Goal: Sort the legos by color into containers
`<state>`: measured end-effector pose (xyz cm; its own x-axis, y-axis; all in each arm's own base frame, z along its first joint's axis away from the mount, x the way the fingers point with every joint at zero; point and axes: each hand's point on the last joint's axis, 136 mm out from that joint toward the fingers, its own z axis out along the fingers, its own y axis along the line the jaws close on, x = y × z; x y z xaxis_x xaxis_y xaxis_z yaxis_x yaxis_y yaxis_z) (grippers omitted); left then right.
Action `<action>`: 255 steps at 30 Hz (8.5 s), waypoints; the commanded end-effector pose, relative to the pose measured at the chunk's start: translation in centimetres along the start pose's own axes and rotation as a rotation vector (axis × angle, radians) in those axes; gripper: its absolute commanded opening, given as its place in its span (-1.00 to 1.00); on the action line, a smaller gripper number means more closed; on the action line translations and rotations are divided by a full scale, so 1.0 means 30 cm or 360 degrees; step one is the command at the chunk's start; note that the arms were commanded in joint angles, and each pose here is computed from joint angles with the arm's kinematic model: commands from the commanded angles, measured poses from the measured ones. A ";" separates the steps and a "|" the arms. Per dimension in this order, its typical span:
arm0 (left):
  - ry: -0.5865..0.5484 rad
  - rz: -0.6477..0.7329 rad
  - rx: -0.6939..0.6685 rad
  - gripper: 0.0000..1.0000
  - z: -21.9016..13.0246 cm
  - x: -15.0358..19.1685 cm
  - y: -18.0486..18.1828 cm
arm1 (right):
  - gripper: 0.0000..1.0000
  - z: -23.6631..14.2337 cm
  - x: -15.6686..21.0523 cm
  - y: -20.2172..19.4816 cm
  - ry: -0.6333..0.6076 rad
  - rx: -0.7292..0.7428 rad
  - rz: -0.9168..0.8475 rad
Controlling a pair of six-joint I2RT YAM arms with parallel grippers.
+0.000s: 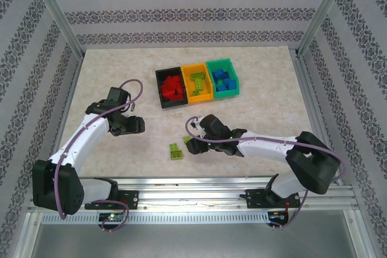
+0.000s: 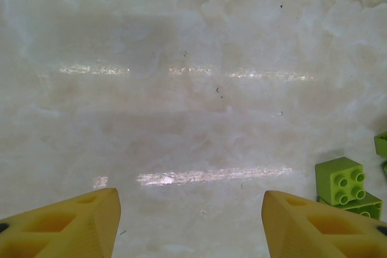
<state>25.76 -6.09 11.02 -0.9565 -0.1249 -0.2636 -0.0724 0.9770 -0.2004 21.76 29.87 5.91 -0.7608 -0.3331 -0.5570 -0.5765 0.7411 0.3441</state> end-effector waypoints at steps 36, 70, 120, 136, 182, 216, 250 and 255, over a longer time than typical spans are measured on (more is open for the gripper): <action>-0.0067 0.0036 0.0018 0.28 -0.023 -0.010 0.002 | -0.34 -0.118 -0.130 -0.046 -0.0295 0.0217 0.0002; -0.0050 0.0035 0.0011 0.29 -0.016 -0.009 0.005 | 0.21 -0.001 -0.712 -0.450 -0.0408 0.0060 0.0493; -0.0083 0.0041 0.0058 0.30 -0.031 -0.010 -0.012 | 0.20 0.066 -0.119 -0.087 -0.0024 0.0235 0.0022; -0.0079 0.0037 0.0051 0.30 -0.028 -0.009 -0.010 | 0.20 0.143 -0.059 -0.024 0.0078 0.0186 -0.0029; -0.0071 0.0032 0.0049 0.30 -0.023 -0.006 -0.008 | -0.23 0.117 -0.088 0.035 -0.0025 0.0087 -0.0051; -0.0063 0.0026 0.0014 0.30 -0.018 -0.005 0.005 | 0.11 -0.014 -0.781 -0.495 -0.0430 0.0068 0.0582; -0.0065 0.0032 0.0026 0.31 -0.019 -0.006 0.001 | 0.12 0.138 -0.102 0.156 0.0298 -0.0204 0.0150; -0.0076 0.0031 0.0029 0.31 -0.024 -0.007 0.000 | 0.13 0.174 -0.088 0.169 0.0321 -0.0081 0.0126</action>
<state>25.46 -6.27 11.48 -0.9512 -0.1160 -0.2860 -0.0543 0.9752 -0.2148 21.41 37.36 4.91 -0.8351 -0.4199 -0.3555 -0.5479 0.6932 0.4683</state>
